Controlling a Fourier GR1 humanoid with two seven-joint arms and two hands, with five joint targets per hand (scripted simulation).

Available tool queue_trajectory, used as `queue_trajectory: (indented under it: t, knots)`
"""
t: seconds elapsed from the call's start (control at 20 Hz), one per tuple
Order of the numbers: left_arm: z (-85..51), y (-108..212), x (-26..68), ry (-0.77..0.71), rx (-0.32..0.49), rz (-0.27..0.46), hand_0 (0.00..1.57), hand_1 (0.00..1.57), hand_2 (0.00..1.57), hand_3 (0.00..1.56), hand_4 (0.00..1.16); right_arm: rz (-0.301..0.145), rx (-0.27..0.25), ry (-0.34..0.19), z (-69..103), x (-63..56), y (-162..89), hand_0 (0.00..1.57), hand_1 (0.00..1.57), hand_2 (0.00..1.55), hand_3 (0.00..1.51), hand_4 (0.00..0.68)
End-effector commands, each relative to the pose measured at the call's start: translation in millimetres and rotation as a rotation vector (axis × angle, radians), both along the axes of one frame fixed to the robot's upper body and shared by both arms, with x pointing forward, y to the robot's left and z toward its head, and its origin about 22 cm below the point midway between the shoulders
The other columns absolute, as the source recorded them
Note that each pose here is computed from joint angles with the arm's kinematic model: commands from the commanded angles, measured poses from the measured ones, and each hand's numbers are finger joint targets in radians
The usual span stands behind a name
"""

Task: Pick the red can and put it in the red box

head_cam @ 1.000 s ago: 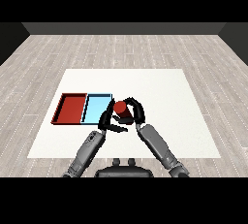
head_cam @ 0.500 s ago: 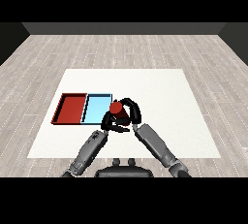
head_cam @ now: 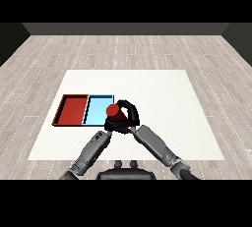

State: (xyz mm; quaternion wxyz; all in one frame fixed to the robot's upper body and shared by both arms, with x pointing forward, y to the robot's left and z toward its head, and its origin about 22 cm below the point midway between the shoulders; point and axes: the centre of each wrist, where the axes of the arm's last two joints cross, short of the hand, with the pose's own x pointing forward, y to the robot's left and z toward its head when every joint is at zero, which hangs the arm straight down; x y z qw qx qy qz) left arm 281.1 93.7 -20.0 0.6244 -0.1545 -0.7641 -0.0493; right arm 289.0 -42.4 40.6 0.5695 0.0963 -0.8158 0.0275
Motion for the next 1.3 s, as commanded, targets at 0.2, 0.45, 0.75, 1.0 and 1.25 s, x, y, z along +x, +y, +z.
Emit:
queue_trajectory:
  t: [0.2,0.45,0.75,1.0,1.25]
  knots:
    - [4.0,-6.3,-1.0,-0.01,0.049,0.099,0.0,0.0,0.0,0.0,0.43,0.023,-0.022,0.003,-10.7,10.8,0.4,1.47,1.47,1.45,1.37,0.63]
    - [10.2,-8.9,6.3,0.089,0.029,0.217,1.57,1.57,1.56,1.49,0.99,0.045,0.001,0.024,3.9,-6.3,12.3,1.48,1.48,1.45,1.37,0.632]
    - [17.2,-28.0,15.8,0.08,0.119,0.275,1.55,1.55,1.51,1.41,0.91,0.032,0.012,0.009,0.3,-10.0,18.0,1.54,1.54,1.46,1.38,0.606]
    - [21.7,-16.8,11.7,0.036,0.066,0.326,1.57,1.57,1.52,1.41,0.96,0.046,0.016,0.014,-2.7,-2.1,13.7,1.43,1.43,1.44,1.38,0.618]
    - [-12.4,-7.2,-6.2,0.014,0.107,0.359,1.57,1.57,1.53,1.44,1.08,0.046,0.116,0.026,0.5,-11.2,3.7,1.32,1.32,1.32,1.25,0.123]
